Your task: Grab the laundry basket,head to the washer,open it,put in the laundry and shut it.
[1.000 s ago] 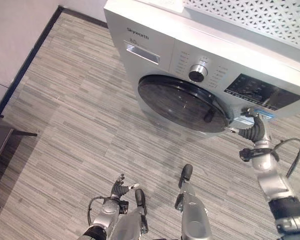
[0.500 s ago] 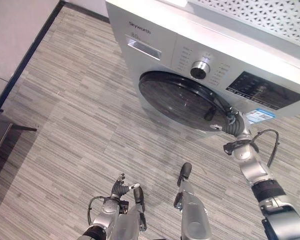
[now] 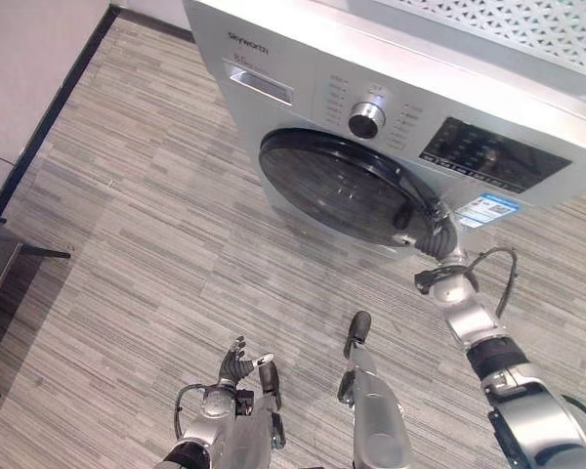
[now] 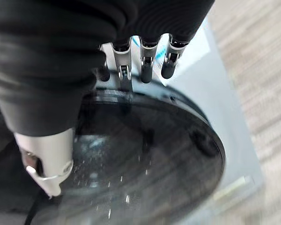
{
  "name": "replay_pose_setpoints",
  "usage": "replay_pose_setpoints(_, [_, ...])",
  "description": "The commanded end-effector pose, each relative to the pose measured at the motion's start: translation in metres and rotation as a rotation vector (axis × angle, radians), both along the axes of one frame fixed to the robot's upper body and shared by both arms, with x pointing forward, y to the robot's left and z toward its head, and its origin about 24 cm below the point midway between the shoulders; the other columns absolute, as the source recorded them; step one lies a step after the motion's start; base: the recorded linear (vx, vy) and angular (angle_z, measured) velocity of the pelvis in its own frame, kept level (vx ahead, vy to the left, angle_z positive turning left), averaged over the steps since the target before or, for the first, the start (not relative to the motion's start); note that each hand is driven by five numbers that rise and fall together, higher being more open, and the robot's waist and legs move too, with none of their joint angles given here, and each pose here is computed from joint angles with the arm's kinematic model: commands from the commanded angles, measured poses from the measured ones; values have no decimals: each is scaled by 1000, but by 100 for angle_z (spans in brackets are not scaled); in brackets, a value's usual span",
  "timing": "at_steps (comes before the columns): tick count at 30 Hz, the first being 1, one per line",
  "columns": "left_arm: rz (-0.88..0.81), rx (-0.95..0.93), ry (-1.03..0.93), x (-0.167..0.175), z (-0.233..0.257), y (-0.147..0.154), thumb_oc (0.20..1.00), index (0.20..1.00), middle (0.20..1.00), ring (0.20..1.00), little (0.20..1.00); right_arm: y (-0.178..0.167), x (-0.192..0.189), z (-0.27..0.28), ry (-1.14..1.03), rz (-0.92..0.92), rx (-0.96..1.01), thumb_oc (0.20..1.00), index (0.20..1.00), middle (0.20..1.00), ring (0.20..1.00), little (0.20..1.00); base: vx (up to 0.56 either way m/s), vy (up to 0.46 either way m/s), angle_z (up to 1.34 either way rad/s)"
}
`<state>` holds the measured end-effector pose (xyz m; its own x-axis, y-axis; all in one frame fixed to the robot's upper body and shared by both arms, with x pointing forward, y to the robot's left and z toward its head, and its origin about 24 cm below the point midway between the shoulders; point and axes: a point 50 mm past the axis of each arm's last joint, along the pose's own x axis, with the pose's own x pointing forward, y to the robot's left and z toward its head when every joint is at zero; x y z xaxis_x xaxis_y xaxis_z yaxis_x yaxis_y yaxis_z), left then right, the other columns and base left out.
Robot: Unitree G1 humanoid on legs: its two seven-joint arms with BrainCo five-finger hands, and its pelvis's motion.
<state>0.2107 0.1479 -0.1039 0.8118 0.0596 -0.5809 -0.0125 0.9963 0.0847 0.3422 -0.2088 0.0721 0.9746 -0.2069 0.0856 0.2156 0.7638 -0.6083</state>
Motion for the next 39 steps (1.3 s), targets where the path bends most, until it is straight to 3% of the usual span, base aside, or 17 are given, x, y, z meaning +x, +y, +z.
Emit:
replay_pose_setpoints(1, [-39,27,18,-5,-4,-6,1000,1000,1000,1000,1000,91,-8,-30,156,358,120,1000,1000,1000,1000,1000,-11,8,-8])
replay_pose_setpoints(8, [-25,67,48,-7,-8,1,1000,1000,1000,1000,1000,130,-24,-51,286,508,188,1000,1000,1000,1000,1000,-13,5,-4])
replay_pose_setpoints(14, [-25,91,44,-7,-8,5,1000,1000,1000,1000,1000,135,-22,-49,289,521,202,1000,1000,1000,1000,1000,-4,-1,-1])
replay_pose_setpoints(16, [-45,119,-14,0,1,8,1000,1000,1000,1000,1000,140,-24,-49,298,542,233,1000,1000,1000,1000,1000,0,0,0])
replay_pose_setpoints(18, [-26,191,-189,15,32,28,1000,1000,1000,1000,1000,154,-30,-49,316,598,288,1000,1000,1000,1000,1000,30,-12,-2])
replay_pose_setpoints(22, [29,224,-275,20,50,45,1000,1000,1000,1000,1000,160,-34,-53,346,625,298,1000,1000,1000,1000,1000,25,-5,-3])
replay_pose_setpoints(28, [67,459,-516,33,107,77,1000,1000,1000,1000,1000,177,-43,-68,465,659,405,1000,1000,1000,1000,1000,7,-5,4])
replay_pose_setpoints(32, [75,552,-635,37,133,81,1000,1000,1000,1000,1000,185,-45,-72,522,658,509,1000,1000,1000,1000,1000,0,-13,4])
replay_pose_setpoints(39, [35,492,-740,46,156,64,1000,1000,1000,1000,1000,198,-44,-67,558,708,530,1000,1000,1000,1000,1000,-3,-8,8])
